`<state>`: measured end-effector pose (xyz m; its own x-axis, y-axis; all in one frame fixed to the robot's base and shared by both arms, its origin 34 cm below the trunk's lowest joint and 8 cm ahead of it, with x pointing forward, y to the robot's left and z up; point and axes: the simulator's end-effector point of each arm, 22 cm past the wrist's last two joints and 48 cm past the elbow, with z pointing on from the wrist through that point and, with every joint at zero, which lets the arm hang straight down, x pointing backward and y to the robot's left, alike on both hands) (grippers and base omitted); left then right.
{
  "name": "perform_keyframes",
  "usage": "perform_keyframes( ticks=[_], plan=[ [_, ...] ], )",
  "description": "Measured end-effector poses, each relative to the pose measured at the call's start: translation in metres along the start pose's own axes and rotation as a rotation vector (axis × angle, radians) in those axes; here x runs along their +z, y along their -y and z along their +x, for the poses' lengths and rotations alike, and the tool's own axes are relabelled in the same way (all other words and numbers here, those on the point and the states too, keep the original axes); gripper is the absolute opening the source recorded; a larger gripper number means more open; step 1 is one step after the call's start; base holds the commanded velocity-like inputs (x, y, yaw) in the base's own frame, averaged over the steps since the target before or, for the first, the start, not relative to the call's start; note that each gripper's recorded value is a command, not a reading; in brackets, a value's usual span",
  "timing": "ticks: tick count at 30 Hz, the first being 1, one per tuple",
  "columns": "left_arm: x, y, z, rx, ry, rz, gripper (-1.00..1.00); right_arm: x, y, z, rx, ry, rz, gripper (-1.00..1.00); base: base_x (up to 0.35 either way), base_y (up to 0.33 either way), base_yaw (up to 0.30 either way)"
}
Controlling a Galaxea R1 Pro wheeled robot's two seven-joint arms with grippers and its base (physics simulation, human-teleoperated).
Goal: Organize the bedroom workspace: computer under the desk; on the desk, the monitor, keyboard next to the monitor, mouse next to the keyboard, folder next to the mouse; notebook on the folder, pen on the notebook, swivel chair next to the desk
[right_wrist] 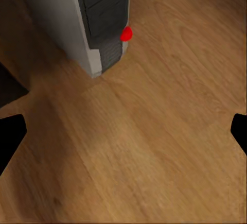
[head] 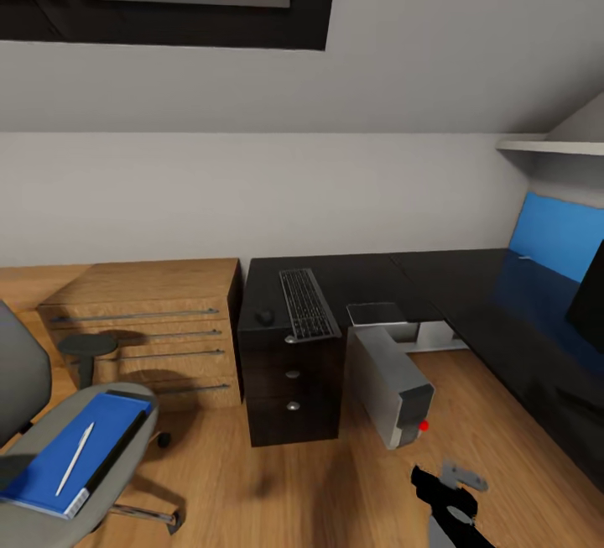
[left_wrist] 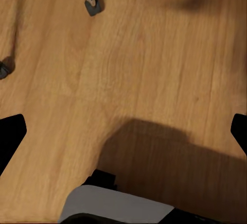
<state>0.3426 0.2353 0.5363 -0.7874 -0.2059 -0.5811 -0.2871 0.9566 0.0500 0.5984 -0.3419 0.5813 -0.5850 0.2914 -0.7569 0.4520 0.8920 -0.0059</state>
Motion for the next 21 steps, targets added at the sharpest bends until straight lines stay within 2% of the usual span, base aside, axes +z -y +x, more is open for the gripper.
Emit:
perform_keyframes(
  ticks=[2, 3, 6, 12, 13, 19, 21],
  plan=[
    [0.0, 0.001, 0.0, 0.007, -0.018, 0.001, 1.0, -0.005, -0.002, 0.001, -0.041, 0.042, -0.005, 1.0, 0.0, 0.0, 0.0],
    [0.011, 0.001, 0.006, 0.036, -0.067, -0.008, 1.0, -0.018, -0.012, 0.018, -0.175, 0.126, -0.047, 1.0, 0.0, 0.0, 0.0],
    [0.02, 0.0, 0.007, 0.058, -0.1, -0.021, 1.0, -0.03, -0.013, 0.039, -0.241, 0.127, -0.073, 1.0, 0.0, 0.0, 0.0],
    [0.029, -0.001, 0.004, 0.07, -0.145, -0.032, 1.0, -0.046, -0.028, 0.04, -0.261, 0.151, -0.113, 1.0, 0.0, 0.0, 0.0],
    [0.03, 0.001, 0.003, 0.065, -0.15, -0.027, 1.0, -0.054, -0.045, 0.044, -0.253, 0.155, -0.139, 1.0, 0.0, 0.0, 0.0],
    [0.023, 0.004, -0.005, 0.059, -0.141, -0.023, 1.0, -0.064, -0.052, 0.036, -0.234, 0.172, -0.149, 1.0, 0.0, 0.0, 0.072],
    [0.021, 0.004, -0.008, 0.06, -0.14, -0.024, 1.0, -0.066, -0.053, 0.033, -0.233, 0.175, -0.15, 1.0, -0.277, -0.042, 0.268]
  ],
)
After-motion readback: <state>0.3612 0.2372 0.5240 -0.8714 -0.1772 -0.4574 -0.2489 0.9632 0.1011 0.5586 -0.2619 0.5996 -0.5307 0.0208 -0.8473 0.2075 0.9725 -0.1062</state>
